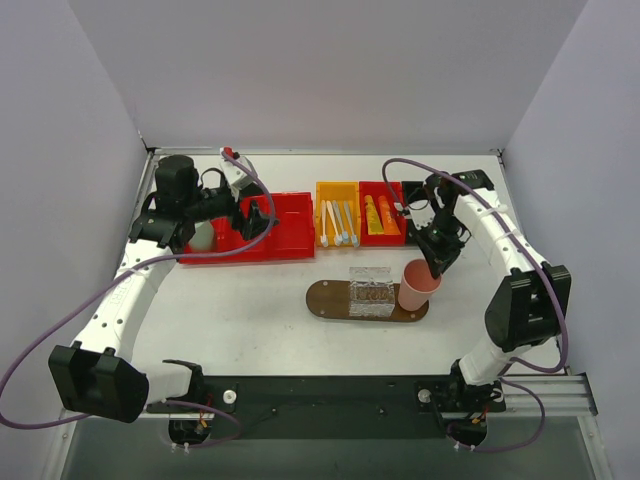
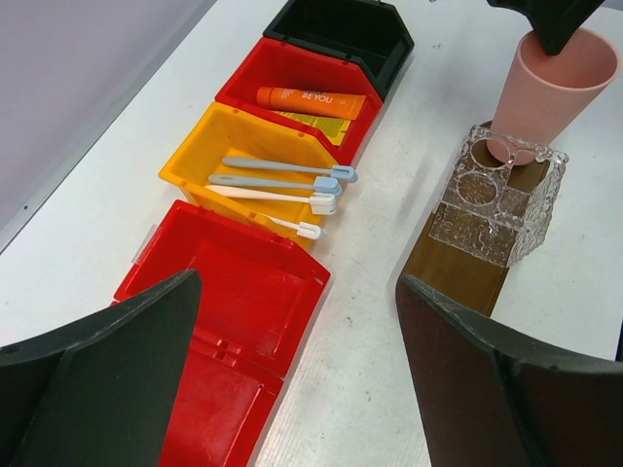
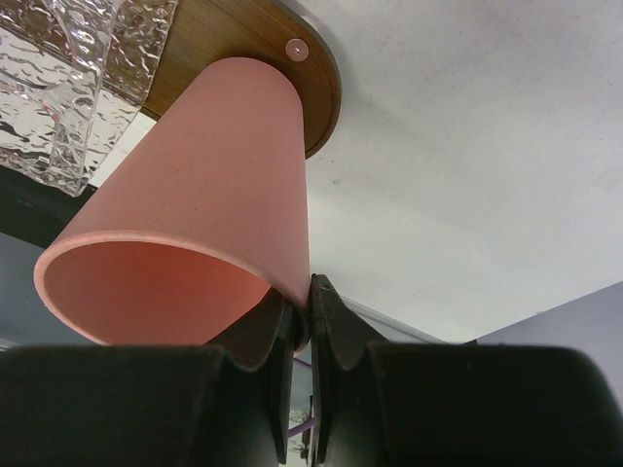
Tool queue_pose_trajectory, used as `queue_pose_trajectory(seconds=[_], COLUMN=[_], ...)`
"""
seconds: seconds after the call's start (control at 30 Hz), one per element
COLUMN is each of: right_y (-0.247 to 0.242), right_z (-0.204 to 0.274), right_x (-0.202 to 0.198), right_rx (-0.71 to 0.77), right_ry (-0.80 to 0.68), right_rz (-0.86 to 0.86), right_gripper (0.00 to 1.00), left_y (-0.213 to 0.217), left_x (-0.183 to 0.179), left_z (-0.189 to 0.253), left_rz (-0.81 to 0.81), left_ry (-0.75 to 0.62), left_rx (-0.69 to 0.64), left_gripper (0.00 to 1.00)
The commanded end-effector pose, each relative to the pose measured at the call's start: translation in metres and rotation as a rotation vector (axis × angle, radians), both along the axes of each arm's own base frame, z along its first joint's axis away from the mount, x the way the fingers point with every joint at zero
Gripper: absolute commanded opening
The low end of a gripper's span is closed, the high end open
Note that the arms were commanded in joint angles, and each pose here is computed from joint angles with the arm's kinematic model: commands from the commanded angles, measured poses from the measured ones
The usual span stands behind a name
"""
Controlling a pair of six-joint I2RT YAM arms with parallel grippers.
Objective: Prepare toiletry sets of a toothbrush and toothpaste on the tray
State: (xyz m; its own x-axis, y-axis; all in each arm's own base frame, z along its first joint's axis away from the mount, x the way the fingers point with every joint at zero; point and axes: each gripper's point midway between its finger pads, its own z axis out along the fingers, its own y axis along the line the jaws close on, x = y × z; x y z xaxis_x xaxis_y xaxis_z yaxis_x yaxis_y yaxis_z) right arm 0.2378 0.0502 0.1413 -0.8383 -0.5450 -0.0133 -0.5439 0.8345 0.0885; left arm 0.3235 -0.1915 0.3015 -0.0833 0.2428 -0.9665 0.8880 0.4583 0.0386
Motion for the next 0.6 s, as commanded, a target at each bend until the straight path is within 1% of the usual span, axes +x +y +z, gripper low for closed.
queue_pose_trajectory(seconds=[0.0, 0.57], right_y=[-0.003, 0.001], right_z=[0.002, -0.002], right_x=[-0.011, -0.017], right_rx=[-0.030, -0.031], right_ry=[0.049, 0.071], right_rz=[0.012, 0.026], right_gripper=[0.00, 0.00], left_y=[0.004, 0.004], left_x=[-0.002, -0.006], left_z=[0.010, -0.001], left_rz=[0.002, -0.003], left_ry=[-0.054, -0.042], left_rx=[0.011, 0.009], left_gripper=[0.93, 0.93])
